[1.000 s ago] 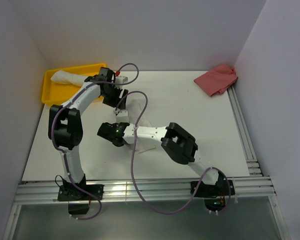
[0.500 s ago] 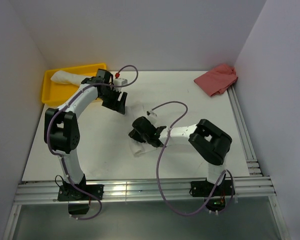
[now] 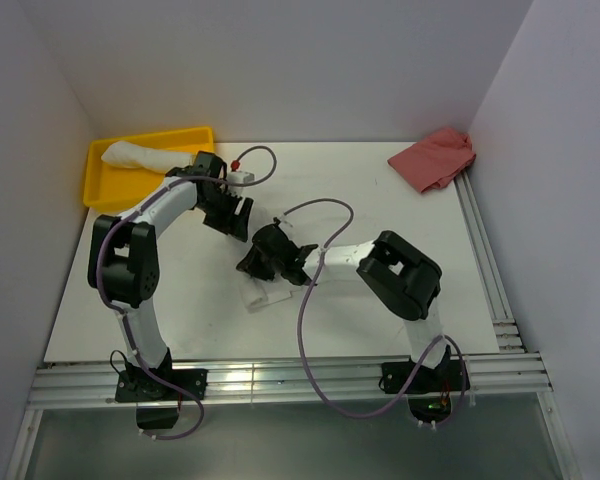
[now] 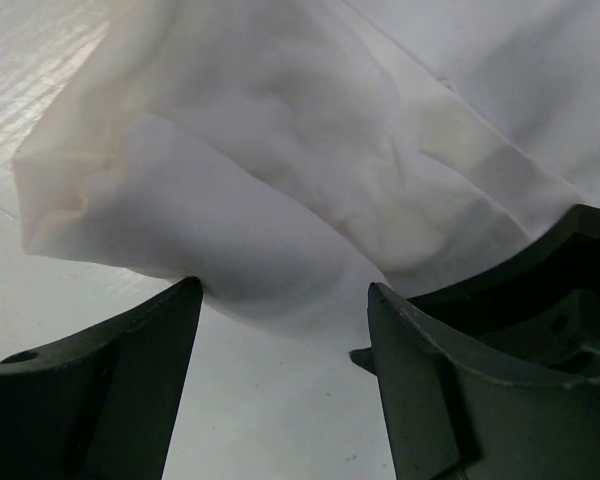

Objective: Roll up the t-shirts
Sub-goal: Roll the tshirt

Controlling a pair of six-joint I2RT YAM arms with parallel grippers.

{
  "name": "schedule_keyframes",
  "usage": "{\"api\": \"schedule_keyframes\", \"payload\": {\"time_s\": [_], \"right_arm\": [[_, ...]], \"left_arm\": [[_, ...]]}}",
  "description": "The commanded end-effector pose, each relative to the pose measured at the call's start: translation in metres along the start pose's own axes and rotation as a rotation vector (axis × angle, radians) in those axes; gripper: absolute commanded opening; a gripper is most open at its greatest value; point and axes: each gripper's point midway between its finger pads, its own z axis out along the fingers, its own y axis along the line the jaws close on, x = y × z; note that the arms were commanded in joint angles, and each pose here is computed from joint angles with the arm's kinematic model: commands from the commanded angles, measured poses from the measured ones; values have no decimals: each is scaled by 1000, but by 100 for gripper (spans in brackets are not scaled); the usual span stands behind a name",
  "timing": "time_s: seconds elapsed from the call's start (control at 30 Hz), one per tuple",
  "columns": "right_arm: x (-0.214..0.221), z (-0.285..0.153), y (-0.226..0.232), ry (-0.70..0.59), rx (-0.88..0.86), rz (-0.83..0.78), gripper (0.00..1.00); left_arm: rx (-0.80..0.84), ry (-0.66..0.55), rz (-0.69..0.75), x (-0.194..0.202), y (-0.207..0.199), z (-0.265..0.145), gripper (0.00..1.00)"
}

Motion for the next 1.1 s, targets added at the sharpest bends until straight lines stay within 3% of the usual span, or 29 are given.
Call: {"api": "schedule_keyframes", "payload": {"time_s": [0.0, 0.1, 0.23, 0.4, 0.8, 1.07], "right_arm": [[4, 7, -45, 77, 120, -33, 16], [-2, 9, -49, 70, 130, -30, 26], [-7, 9, -55, 74, 130, -18, 47], [-9, 2, -52, 49, 71, -13, 60], [-6, -25, -75, -52, 88, 105, 64], [22, -41, -78, -75, 91, 146, 64]], "left_arm": [[-97, -58, -10, -11, 17, -1, 73], [-175, -65, -28, -10, 33, 6, 71], [-230, -49, -42, -9, 47, 16, 69], [-255, -17, -53, -8, 59, 30, 66], [-233, 26, 3, -19, 40, 52, 66], [-214, 52, 75, -21, 13, 65, 66]]}}
